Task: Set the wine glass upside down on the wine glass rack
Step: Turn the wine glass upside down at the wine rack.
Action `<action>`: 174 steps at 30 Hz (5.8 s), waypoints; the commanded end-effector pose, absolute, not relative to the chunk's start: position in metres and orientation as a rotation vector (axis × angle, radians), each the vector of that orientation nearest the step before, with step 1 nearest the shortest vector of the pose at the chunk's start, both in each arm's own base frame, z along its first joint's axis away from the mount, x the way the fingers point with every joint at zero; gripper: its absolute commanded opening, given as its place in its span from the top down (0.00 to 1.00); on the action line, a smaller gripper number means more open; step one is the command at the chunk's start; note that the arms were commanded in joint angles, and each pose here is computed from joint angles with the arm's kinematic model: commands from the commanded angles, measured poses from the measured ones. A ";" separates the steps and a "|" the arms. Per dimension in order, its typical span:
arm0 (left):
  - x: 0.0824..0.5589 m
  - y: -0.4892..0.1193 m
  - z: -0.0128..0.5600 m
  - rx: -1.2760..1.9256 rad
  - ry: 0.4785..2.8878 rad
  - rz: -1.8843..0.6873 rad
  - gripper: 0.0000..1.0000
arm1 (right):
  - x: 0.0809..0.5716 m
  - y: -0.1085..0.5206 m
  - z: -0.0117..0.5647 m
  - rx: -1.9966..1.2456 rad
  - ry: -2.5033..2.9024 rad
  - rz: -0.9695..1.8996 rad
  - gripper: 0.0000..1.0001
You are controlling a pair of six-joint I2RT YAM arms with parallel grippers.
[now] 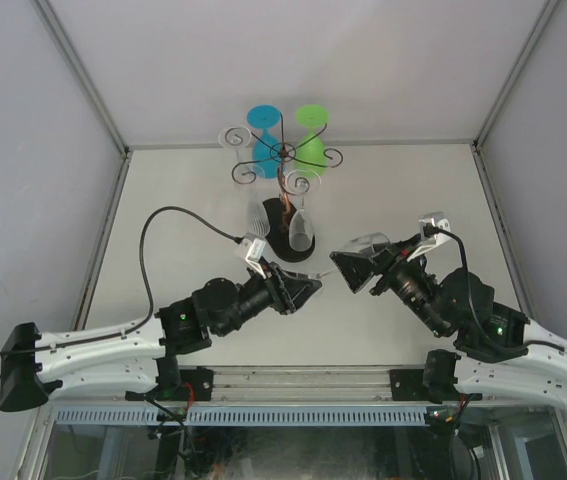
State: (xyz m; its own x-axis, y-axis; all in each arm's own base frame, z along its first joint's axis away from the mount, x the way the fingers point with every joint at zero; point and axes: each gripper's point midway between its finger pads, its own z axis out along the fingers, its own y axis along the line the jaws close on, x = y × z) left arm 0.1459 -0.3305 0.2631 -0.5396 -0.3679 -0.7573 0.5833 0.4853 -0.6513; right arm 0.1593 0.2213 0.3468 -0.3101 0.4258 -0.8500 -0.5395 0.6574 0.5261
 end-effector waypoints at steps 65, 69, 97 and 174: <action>0.166 -0.294 0.295 0.100 1.665 -1.080 1.00 | 0.149 0.205 0.352 -0.027 1.630 1.024 0.19; 0.164 -0.294 0.297 0.130 1.657 -1.076 1.00 | 0.150 0.199 0.349 -0.011 1.639 1.002 0.19; 0.163 -0.253 0.271 0.580 1.731 -0.631 1.00 | 0.150 0.171 0.333 -0.353 1.703 0.665 0.08; 0.160 -0.233 0.336 1.108 1.389 -0.304 1.00 | 0.135 0.346 0.264 -1.080 1.938 1.201 1.00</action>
